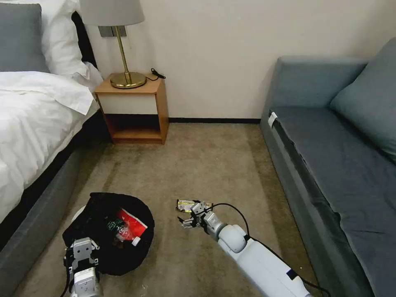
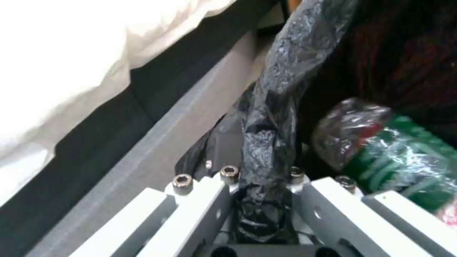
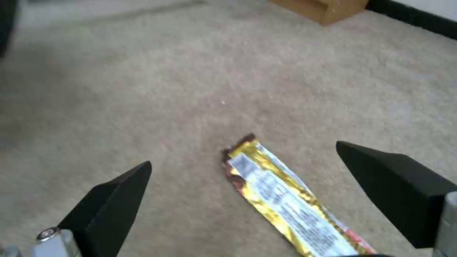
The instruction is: Pick up the trash bin, then pick up the garbage on the floor and place it into the trash bin.
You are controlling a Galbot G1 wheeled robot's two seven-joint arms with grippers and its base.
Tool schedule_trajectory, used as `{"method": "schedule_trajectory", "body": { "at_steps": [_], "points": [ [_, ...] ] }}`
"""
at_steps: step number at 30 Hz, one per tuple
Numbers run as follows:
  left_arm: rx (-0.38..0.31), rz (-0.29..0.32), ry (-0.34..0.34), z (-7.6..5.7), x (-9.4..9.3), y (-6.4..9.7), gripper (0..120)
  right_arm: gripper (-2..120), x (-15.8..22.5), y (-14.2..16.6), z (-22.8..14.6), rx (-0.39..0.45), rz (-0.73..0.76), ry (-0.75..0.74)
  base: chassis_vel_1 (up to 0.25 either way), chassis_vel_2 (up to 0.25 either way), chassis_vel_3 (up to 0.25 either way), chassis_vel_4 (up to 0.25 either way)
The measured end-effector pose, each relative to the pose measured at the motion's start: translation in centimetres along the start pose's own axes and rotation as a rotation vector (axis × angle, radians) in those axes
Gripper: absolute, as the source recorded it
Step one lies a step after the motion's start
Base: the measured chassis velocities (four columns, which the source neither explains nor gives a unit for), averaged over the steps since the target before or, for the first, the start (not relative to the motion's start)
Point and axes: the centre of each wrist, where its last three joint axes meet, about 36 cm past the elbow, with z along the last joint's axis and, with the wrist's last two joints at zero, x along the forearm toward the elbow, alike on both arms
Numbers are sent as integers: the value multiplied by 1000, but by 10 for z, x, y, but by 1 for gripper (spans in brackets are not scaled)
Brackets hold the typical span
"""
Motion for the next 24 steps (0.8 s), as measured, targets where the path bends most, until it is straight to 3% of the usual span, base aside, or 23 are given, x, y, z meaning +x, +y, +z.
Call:
{"method": "schedule_trajectory", "body": {
  "at_steps": [10,16,24],
  "points": [
    [-23,-46,5,3,-13,18,0,100,-23,-24,0,54,-19,51,0,0,0,0],
    [-23,-85,11,-3,-33,30,0,100,-38,-34,4,102,-50,95,0,0,0,0],
    [-27,-108,10,-11,-45,40,0,100,-50,-41,5,137,-82,137,0,0,0,0]
  ]
}}
